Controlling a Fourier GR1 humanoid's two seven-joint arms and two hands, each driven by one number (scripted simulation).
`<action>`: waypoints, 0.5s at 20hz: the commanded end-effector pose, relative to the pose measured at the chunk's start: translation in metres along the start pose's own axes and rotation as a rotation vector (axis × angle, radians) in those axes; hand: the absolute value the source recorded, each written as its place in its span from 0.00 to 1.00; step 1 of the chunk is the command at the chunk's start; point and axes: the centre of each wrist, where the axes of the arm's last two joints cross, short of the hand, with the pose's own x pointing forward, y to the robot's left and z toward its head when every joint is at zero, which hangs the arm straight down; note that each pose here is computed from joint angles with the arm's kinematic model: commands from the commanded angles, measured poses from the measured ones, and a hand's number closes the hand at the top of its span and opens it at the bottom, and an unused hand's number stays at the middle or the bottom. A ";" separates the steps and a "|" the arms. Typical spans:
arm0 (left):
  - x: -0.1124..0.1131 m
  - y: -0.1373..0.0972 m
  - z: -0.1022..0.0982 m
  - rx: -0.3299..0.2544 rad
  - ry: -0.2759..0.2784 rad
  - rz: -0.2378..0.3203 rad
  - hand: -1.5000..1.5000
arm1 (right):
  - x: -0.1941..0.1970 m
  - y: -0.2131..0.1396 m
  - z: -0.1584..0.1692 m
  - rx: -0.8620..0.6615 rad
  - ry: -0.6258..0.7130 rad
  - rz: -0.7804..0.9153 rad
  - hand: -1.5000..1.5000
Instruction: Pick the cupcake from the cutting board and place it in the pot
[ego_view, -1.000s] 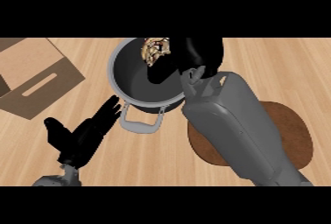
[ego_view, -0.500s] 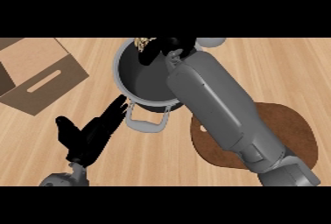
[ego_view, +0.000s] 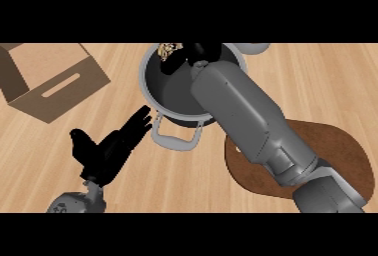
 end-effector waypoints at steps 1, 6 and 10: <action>-0.005 -0.013 0.001 -0.035 0.004 0.010 0.50 | -0.019 0.004 -0.007 -0.021 0.079 -0.114 0.00; 0.008 -0.015 -0.016 -0.056 -0.029 0.001 0.50 | -0.024 -0.001 -0.007 -0.029 0.052 -0.364 0.00; 0.005 -0.014 -0.007 -0.060 -0.008 -0.023 0.50 | -0.038 0.004 -0.008 -0.073 0.045 -0.438 0.00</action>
